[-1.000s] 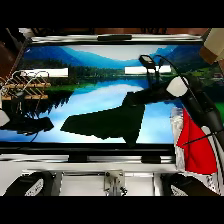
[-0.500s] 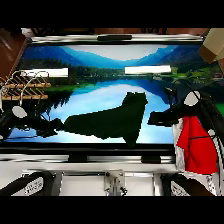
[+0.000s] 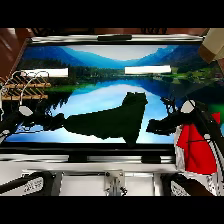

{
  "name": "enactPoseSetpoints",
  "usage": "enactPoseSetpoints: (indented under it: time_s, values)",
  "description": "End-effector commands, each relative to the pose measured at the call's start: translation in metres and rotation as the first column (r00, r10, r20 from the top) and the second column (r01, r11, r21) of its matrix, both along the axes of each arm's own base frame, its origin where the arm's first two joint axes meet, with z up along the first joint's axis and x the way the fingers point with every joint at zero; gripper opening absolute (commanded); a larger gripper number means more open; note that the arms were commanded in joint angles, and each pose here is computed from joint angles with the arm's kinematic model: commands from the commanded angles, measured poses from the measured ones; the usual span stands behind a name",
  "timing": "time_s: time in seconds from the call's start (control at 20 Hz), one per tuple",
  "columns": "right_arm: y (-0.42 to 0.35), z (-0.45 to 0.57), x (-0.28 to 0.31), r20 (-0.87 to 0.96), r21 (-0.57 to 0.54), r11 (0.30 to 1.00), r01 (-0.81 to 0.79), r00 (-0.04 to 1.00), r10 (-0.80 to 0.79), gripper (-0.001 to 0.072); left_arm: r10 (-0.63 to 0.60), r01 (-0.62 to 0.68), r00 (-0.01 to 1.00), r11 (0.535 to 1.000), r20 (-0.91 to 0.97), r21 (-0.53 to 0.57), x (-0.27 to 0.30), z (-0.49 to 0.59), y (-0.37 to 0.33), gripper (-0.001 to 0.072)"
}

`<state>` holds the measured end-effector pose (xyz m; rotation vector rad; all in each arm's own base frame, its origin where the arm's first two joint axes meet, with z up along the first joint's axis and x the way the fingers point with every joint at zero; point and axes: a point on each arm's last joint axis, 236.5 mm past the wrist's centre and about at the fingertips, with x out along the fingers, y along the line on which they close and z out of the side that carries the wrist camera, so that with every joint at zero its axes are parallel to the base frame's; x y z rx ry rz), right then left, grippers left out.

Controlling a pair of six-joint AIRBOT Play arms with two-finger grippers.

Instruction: Fold the shirts.

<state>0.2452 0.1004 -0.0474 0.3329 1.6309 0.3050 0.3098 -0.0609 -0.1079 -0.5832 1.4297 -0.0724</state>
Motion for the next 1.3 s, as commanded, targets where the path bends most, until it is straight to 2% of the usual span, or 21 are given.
enactPoseSetpoints:
  time_s: [0.0, 0.05, 0.1, 0.2, 0.4, 0.5, 0.55, 0.6, 0.65, 0.85, 0.95, 1.0, 1.1, 1.15, 1.2, 1.25]
  values:
    - [0.002, -0.022, 0.0, 0.01, 0.008, 0.997, 0.079, 0.997, -0.079, 0.0577, 0.015, -0.015, 1.0, 1.0, -0.005, 0.006, 0.002, -0.007, 0.002, 0.0214]
    - [0.009, -0.028, 0.006, 0.028, 0.042, 0.991, 0.126, 0.992, -0.127, 0.0577, 0.014, -0.014, 1.0, 1.0, 0.005, 0.005, 0.003, -0.004, 0.002, 0.0073]
    - [0.018, -0.032, 0.01, 0.036, 0.086, 0.984, 0.154, 0.987, -0.157, 0.0577, 0.014, -0.014, 1.0, 1.0, 0.018, 0.007, 0.005, 0.0, 0.002, 0.0035]
    - [0.036, -0.04, 0.012, 0.03, 0.155, 0.975, 0.158, 0.986, -0.164, 0.0577, 0.014, -0.014, 0.999, 1.0, 0.05, 0.01, 0.008, 0.01, 0.002, 0.0034]
    - [0.071, -0.063, 0.009, 0.06, 0.123, 0.991, 0.06, 0.996, -0.068, 0.0577, 0.002, -0.002, 0.998, 1.0, 0.063, -0.004, 0.004, 0.025, -0.002, 0.0033]
    - [0.083, -0.069, 0.019, 0.109, 0.105, 0.991, 0.083, 0.99, -0.094, 0.0559, -0.009, 0.01, 0.997, 1.0, 0.08, -0.005, 0.003, 0.033, -0.003, 0.0033]
    - [0.087, -0.068, 0.025, 0.124, 0.106, 0.987, 0.119, 0.983, -0.132, 0.0409, -0.008, 0.008, 0.995, 1.0, 0.101, -0.002, 0.005, 0.039, -0.003, 0.0033]
    - [0.089, -0.065, 0.029, 0.136, 0.11, 0.985, 0.13, 0.98, -0.144, 0.0118, -0.005, 0.004, 0.991, 1.0, 0.131, 0.003, 0.008, 0.047, -0.002, 0.0033]
    - [0.09, -0.06, 0.034, 0.153, 0.117, 0.985, 0.127, 0.978, -0.144, 0.0075, -0.005, 0.003, 0.986, 1.0, 0.164, 0.008, 0.011, 0.057, -0.001, 0.0033]
    - [0.087, 0.01, 0.048, 0.351, 0.072, 0.992, -0.101, 0.934, 0.069, 0.0074, -0.064, 0.052, 0.913, 0.998, 0.402, 0.041, 0.034, 0.144, -0.006, 0.0031]
    - [0.069, 0.071, 0.045, 0.472, -0.06, 0.965, -0.257, 0.844, 0.254, 0.0075, -0.071, 0.032, 0.796, 0.997, 0.601, 0.076, 0.047, 0.231, -0.003, 0.0031]
    - [0.053, 0.107, 0.047, 0.531, -0.149, 0.949, -0.278, 0.787, 0.313, 0.0075, -0.073, 0.01, 0.699, 0.996, 0.712, 0.093, 0.048, 0.287, -0.002, 0.0031]
    - [0.017, 0.206, 0.055, 0.7, -0.312, 0.93, -0.192, 0.615, 0.362, 0.0075, -0.076, -0.047, 0.447, 0.993, 0.891, 0.108, 0.027, 0.409, 0.0, 0.003]
    - [0.003, 0.271, 0.056, 0.809, -0.332, 0.938, -0.101, 0.481, 0.338, 0.0075, -0.071, -0.077, 0.311, 0.992, 0.948, 0.1, 0.006, 0.467, 0.0, 0.003]
    - [-0.004, 0.342, 0.048, 0.91, -0.287, 0.958, -0.017, 0.306, 0.278, 0.0076, -0.046, -0.103, 0.175, 0.993, 0.983, 0.064, -0.022, 0.522, -0.001, 0.0031]
    - [-0.007, 0.407, 0.034, 0.974, -0.195, 0.98, 0.039, 0.125, 0.188, 0.0076, 0.002, -0.11, 0.072, 0.994, 0.997, 0.006, -0.052, 0.565, -0.003, 0.0031]
